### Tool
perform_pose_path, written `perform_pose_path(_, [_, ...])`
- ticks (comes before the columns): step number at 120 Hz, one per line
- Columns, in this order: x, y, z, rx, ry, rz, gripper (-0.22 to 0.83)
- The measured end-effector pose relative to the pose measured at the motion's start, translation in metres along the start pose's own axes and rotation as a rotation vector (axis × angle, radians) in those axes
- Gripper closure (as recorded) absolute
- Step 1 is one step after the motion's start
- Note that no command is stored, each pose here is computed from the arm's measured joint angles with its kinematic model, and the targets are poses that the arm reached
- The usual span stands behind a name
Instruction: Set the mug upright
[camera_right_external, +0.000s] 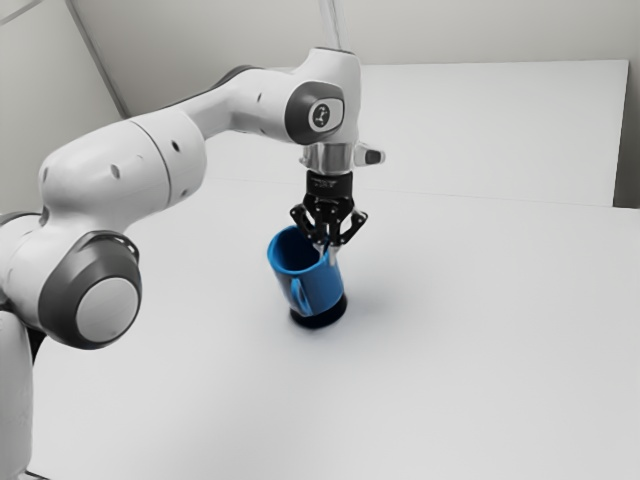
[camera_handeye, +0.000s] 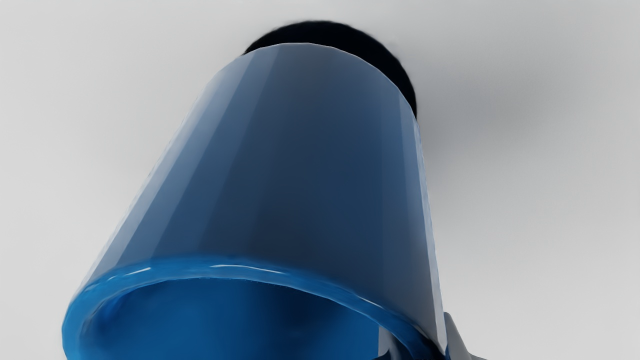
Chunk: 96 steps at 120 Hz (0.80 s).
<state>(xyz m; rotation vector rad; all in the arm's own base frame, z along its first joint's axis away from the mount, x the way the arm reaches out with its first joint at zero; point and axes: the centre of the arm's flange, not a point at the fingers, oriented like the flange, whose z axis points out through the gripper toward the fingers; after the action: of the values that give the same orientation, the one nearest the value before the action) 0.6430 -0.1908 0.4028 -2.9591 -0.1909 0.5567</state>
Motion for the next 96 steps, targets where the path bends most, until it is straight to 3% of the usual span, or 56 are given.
perform_pose_path(44, [0.020, -0.035, 0.010, -0.022, 0.000, -0.092, 0.79])
perform_pose_path(84, [0.024, -0.035, 0.017, -0.035, -0.012, -0.103, 0.78])
perform_pose_path(96, [0.025, -0.036, 0.020, -0.041, -0.019, -0.108, 0.74])
